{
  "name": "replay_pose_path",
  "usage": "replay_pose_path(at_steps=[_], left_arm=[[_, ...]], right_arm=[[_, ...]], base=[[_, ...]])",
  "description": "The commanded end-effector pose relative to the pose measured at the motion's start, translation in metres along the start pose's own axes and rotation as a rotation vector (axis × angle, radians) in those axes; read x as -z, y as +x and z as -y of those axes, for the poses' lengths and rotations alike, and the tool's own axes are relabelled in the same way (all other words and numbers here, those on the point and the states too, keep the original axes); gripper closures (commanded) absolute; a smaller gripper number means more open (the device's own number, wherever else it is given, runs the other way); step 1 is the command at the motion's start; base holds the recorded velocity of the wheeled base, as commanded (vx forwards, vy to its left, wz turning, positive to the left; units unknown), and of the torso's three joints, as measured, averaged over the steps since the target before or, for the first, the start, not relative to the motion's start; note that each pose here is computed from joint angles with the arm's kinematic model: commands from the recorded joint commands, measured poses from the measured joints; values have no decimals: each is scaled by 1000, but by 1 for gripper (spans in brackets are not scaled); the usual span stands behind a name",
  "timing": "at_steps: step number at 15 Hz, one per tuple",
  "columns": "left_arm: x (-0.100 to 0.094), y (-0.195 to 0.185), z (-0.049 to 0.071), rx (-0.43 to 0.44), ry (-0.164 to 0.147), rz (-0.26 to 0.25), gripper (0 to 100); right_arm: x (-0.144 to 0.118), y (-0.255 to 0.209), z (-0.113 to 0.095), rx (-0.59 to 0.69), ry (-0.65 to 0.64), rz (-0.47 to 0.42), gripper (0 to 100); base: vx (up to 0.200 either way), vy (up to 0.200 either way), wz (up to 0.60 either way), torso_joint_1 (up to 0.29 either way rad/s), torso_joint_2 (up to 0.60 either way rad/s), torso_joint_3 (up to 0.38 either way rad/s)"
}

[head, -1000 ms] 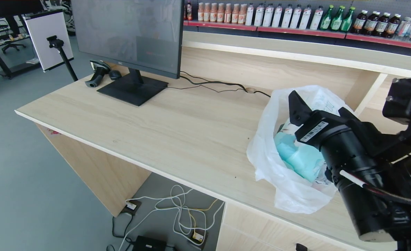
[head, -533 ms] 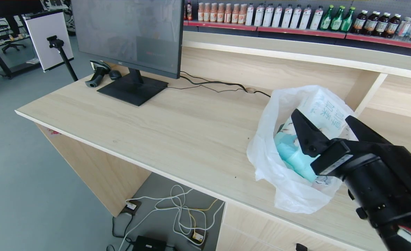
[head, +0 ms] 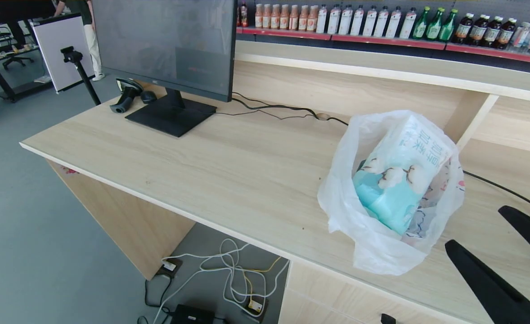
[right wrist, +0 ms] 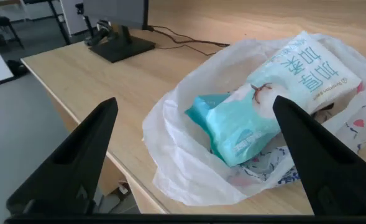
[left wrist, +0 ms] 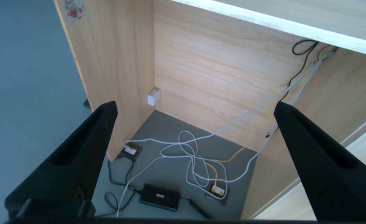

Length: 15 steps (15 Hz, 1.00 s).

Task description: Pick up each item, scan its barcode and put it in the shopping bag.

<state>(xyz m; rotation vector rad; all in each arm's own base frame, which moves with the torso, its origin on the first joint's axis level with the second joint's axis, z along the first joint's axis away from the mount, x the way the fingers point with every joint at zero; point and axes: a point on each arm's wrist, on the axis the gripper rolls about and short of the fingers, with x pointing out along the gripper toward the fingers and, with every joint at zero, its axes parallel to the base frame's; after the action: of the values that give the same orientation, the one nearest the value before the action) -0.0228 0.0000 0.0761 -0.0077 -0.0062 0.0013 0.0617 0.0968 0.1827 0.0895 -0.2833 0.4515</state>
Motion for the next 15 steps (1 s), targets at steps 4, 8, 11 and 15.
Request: replay_pose_path(at_steps=[4, 8, 11, 15], left_arm=[[0, 0, 0, 0, -2, 0, 0], [0, 0, 0, 0, -2, 5, 0], [-1, 0, 0, 0, -3, 6, 0], [0, 0, 0, 0, -3, 5, 0]], right_arm=[[4, -40, 25, -203, 36, -85, 0], [29, -98, 57, -472, -60, -232, 0], [35, -116, 68, -531, -88, -304, 0], [60, -130, 71, -641, -110, -351, 0]], base=[[0, 0, 0, 0, 0, 0], [0, 0, 0, 0, 0, 0], [0, 0, 0, 0, 0, 0], [0, 0, 0, 0, 0, 0]])
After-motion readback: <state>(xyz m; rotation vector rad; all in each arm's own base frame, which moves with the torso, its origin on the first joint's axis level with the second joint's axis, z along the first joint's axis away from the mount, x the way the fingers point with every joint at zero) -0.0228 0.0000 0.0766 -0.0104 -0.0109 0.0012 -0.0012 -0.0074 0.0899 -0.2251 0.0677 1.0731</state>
